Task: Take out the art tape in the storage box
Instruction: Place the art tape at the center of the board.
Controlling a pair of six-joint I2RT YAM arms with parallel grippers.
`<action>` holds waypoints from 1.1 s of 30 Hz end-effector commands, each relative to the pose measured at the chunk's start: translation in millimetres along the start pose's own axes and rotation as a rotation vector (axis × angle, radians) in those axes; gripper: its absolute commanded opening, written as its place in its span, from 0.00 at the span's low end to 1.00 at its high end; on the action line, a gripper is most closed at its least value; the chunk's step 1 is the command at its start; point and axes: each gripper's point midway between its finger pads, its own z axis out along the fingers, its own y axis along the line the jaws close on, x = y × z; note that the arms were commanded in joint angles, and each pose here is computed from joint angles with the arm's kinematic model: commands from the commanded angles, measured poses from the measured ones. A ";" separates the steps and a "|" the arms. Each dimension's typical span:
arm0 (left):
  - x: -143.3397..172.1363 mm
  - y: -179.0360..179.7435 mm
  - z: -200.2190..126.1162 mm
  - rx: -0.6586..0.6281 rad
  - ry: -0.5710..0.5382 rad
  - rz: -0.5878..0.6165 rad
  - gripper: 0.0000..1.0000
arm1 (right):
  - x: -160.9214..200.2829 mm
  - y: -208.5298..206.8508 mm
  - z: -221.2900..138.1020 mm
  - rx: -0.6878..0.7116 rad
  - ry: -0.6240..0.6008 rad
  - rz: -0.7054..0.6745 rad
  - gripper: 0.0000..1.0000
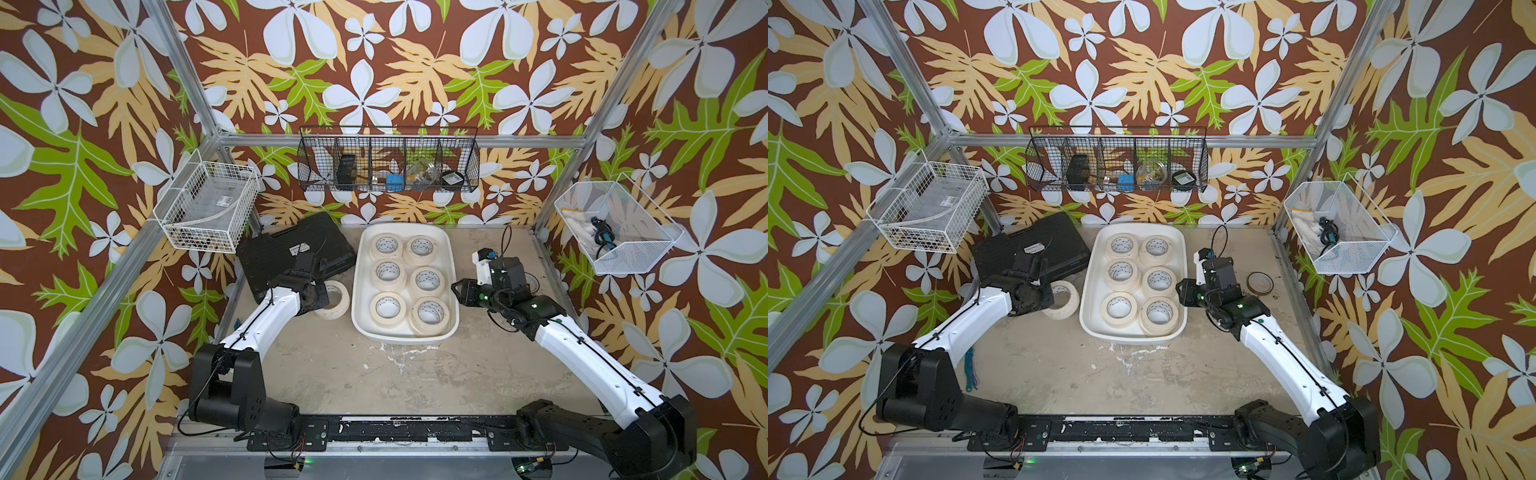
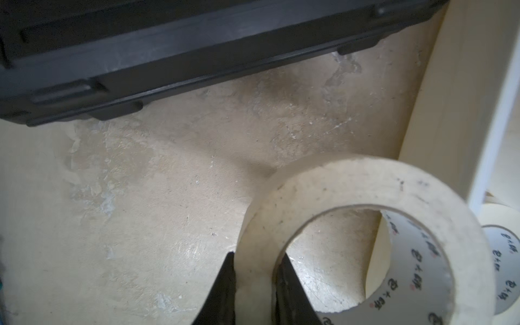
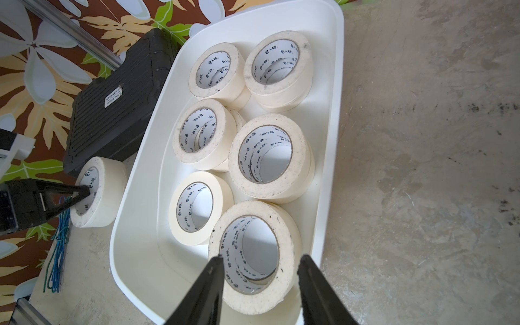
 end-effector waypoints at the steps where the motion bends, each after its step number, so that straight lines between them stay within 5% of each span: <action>1: -8.3 -1.5 10.6 0.000 -0.037 -0.045 0.11 | -1.3 2.2 -1.6 -0.006 0.002 -0.016 0.47; 22: 13.1 -2.6 65.6 -0.014 0.053 -0.075 0.17 | 3.8 10.1 7.1 -0.008 0.030 -0.032 0.47; 33: 16.2 -1.6 66.3 -0.019 0.060 -0.073 0.38 | 0.5 12.3 25.8 0.007 0.052 -0.058 0.47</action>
